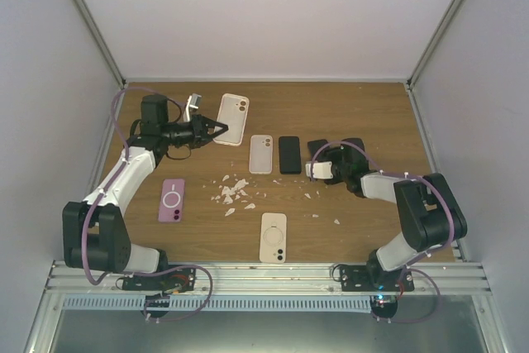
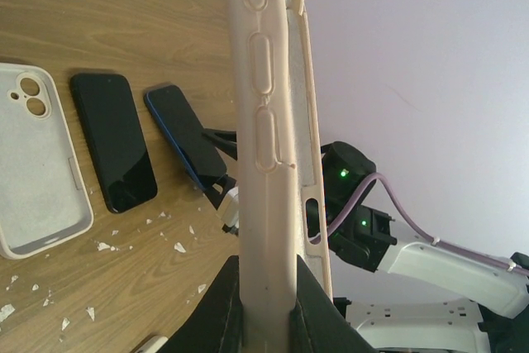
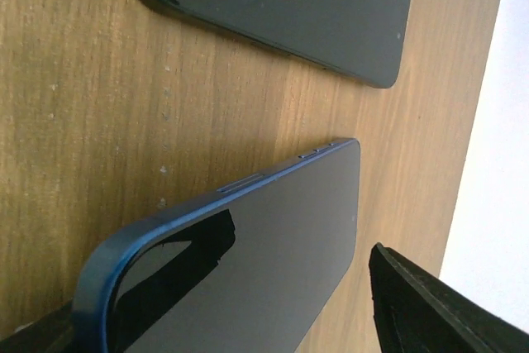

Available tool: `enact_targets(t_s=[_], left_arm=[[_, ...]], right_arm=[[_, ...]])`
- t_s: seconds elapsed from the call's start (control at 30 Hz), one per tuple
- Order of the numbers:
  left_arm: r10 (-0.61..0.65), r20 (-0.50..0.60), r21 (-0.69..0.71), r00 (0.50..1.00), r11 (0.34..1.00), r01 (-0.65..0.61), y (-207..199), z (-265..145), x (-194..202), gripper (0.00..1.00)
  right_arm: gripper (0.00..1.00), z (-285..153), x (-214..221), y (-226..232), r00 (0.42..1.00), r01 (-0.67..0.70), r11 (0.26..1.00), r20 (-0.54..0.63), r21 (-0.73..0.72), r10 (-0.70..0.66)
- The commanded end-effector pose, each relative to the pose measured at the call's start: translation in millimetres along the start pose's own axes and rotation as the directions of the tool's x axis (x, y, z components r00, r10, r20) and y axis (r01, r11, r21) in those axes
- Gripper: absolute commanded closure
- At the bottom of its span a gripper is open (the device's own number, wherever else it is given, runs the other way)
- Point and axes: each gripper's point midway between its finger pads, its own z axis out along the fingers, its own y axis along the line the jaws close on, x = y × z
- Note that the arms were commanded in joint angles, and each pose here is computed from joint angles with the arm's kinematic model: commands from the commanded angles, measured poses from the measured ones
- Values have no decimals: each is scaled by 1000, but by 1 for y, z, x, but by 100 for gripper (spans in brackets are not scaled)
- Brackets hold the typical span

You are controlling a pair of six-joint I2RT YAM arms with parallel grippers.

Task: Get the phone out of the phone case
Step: Place the phone at the center of the board.

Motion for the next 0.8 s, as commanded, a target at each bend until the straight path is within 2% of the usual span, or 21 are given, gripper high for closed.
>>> enact_targets(t_s=[0.0, 0.23, 0.77], left_arm=[[76, 39, 28, 996, 997, -77, -15, -7, -5, 100], [76, 41, 27, 996, 997, -77, -15, -8, -5, 100], [72, 41, 26, 997, 997, -73, -14, -8, -4, 100]], right_arm=[[30, -3, -10, -13, 999, 13, 1000, 33, 27, -14], [21, 1, -15, -16, 999, -7, 1000, 43, 5, 7], [17, 3, -25, -9, 998, -1, 1000, 56, -21, 2]])
